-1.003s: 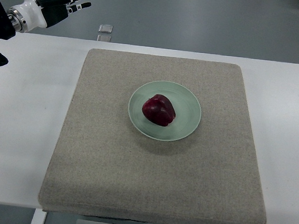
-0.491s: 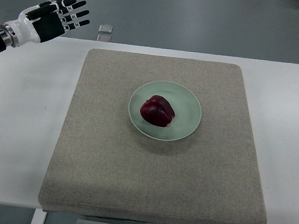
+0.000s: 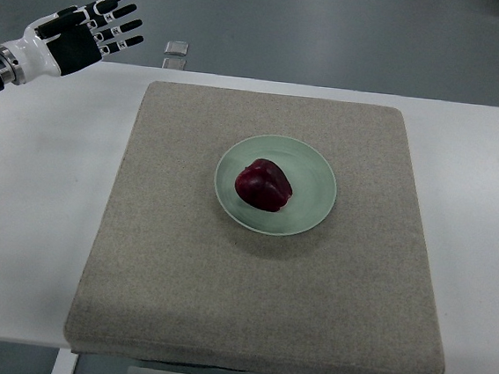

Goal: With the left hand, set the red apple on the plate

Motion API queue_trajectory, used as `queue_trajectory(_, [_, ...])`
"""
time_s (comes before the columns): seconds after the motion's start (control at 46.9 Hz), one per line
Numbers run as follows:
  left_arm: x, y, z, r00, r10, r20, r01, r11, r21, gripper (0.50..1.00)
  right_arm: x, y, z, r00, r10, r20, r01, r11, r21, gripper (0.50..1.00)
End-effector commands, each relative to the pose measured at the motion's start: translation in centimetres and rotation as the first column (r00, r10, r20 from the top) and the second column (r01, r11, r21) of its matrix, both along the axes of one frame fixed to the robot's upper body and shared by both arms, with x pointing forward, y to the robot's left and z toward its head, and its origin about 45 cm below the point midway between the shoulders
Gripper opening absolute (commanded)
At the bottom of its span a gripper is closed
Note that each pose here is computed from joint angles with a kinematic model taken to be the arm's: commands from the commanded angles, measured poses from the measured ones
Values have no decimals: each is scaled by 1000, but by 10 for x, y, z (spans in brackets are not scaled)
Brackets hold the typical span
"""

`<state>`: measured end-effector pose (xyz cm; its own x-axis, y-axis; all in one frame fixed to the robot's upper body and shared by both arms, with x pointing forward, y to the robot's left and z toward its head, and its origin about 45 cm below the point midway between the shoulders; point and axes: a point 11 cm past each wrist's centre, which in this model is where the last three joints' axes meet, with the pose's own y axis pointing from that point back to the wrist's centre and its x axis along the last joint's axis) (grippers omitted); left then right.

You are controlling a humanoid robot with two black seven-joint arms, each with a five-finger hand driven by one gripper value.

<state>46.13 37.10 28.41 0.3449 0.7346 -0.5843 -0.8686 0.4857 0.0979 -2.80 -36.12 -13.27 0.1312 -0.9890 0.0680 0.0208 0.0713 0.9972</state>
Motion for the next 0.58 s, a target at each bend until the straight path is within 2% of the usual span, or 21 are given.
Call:
queue_trajectory(0.0, [0,0,-1,1000,0,-2,0,1000,2,999,-2,6,-1,1000,1,-4,-1,1000,17,964])
queue_trajectory(0.555, [1,0,2,1000,6,7,-6,1000,-12,996,-5,50,-5,1000,-6,-11,8,989,145,964])
